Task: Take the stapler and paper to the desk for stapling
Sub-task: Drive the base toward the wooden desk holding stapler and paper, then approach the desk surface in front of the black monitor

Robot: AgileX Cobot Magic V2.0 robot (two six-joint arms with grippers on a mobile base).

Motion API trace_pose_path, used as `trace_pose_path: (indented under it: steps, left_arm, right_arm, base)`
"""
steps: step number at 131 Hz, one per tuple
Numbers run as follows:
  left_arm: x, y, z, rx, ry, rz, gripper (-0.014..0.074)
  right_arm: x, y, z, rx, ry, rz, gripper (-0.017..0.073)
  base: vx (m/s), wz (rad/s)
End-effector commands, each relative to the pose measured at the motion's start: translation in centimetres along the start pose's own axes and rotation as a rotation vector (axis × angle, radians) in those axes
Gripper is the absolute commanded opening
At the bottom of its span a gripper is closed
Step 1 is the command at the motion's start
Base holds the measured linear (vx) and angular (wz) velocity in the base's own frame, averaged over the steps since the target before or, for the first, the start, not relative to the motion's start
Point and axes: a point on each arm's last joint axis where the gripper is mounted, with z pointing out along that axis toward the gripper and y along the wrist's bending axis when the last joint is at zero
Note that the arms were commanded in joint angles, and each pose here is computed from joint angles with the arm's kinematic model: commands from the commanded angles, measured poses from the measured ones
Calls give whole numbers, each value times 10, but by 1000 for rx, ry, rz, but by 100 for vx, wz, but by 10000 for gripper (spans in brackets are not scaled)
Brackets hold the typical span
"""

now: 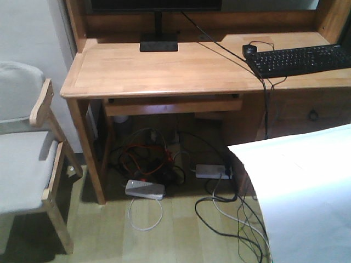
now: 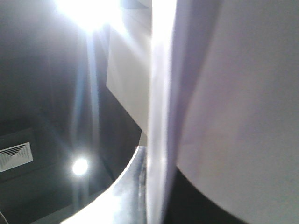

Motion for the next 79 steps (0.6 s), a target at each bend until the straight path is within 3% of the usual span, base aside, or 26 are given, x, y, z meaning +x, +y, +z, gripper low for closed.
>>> trace_pose_path:
  steps: [1, 79]
  left_arm:
    - [-18, 0, -2, -3, -128, -13, -6]
    - [-18, 0, -2, -3, -128, -13, -6]
  right_arm:
    - [-4, 9, 7, -62, -22, -19, -6]
    - [-4, 9, 7, -62, -22, -19, -6]
  base:
    - [43, -4]
    - [41, 4]
